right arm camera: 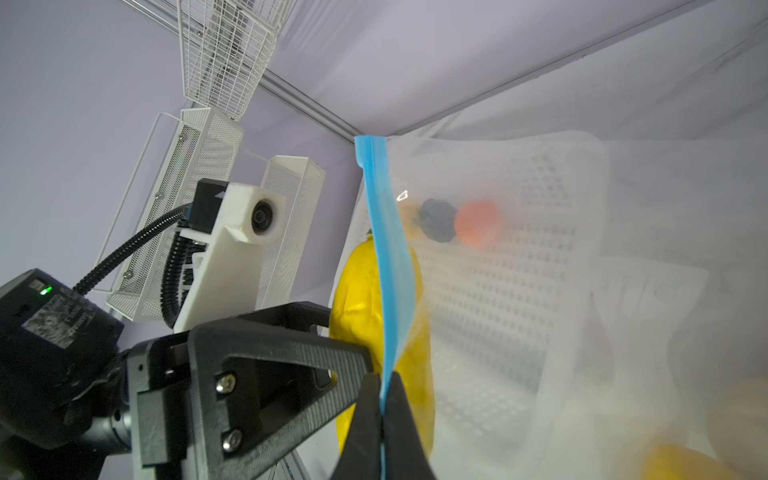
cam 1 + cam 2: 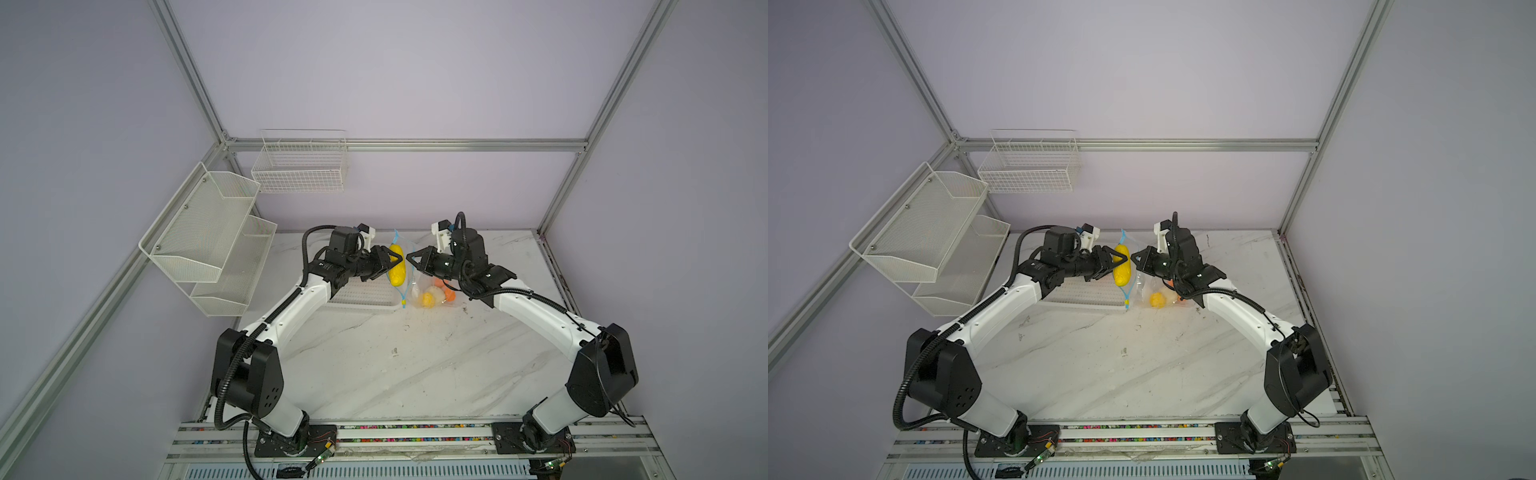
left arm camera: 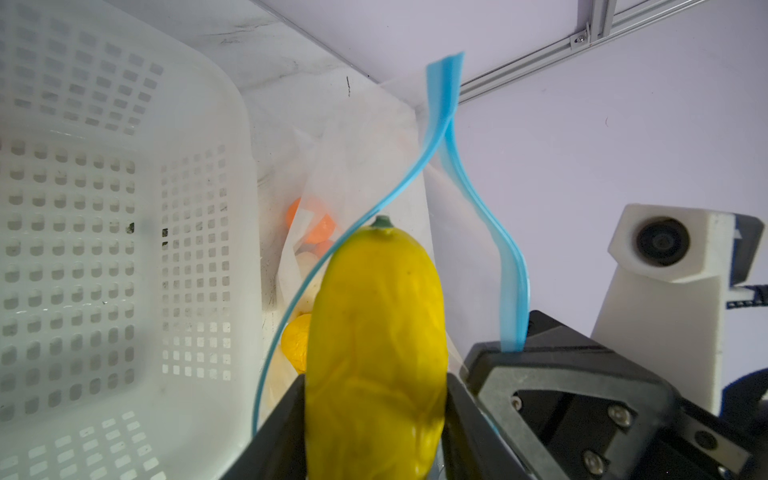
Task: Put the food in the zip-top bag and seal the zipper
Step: 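Lower the held mango into the bag mouth and open the left gripper, then lift the open left gripper out of the bag and move over the basket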
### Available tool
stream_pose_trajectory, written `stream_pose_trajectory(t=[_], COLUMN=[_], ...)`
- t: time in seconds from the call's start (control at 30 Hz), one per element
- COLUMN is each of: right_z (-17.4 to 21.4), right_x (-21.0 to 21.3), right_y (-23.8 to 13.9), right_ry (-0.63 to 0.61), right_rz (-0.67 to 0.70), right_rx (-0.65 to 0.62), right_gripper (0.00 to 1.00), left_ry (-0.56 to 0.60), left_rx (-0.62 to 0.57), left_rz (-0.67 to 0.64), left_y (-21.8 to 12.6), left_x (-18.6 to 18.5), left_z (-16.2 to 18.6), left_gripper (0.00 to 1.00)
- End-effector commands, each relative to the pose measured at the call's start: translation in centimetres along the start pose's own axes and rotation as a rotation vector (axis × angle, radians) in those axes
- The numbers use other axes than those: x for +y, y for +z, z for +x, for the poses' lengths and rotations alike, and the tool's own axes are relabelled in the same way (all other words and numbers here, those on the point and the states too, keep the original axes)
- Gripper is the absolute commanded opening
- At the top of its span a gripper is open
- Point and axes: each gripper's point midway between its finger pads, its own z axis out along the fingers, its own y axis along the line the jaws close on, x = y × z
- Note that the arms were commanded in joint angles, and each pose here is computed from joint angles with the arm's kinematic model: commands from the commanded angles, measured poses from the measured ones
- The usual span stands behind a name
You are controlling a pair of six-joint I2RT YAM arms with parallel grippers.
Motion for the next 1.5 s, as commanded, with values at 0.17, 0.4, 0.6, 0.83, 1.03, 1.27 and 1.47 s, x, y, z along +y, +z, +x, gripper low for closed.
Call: stream_pose_trajectory(t=[0.17, 0.4, 0.6, 0.83, 1.03, 1.27, 1.47], right_z=[-0.9, -0.8, -0.8, -0.8, -0.7, -0.7, -0.5], right_x=[1.2, 1.3, 1.3, 1.2, 1.1, 1.1, 0.9], right_y=[-0.3, -0.2, -0.3, -0.4, -0.3, -0.4, -0.3], right_ry=[0.001, 0.000, 0.001, 0.000, 0.003, 0.002, 0.002], right_rz=[-0.028, -0.030, -0.029, -0.028, -0.023, -0.026, -0.024], right_rx=[-0.024, -0.021, -0.022, -0.025, -0.024, -0.024, -0.020], right_gripper=[0.00, 0.00, 0.00, 0.00, 0.00, 0.00, 0.00], left_ry=[-0.012, 0.003, 0.017, 0.044, 0.135, 0.264, 0.252], left_rx=[0.024, 0.030, 0.034, 0.017, -0.047, -0.126, -0.106], left_rz=[-0.008, -0.039, -0.049, -0.055, -0.076, -0.235, -0.356], left_y=[1.3, 1.3, 1.2, 0.3, -2.7, -6.9, -7.1], left_x=[1.0, 1.5, 1.6, 0.9, -1.3, -1.4, 2.0], left_z=[1.3, 1.5, 1.7, 1.4, 0.2, -1.9, -3.6], left_gripper=[0.50, 0.55, 0.63, 0.64, 0.65, 0.68, 0.68])
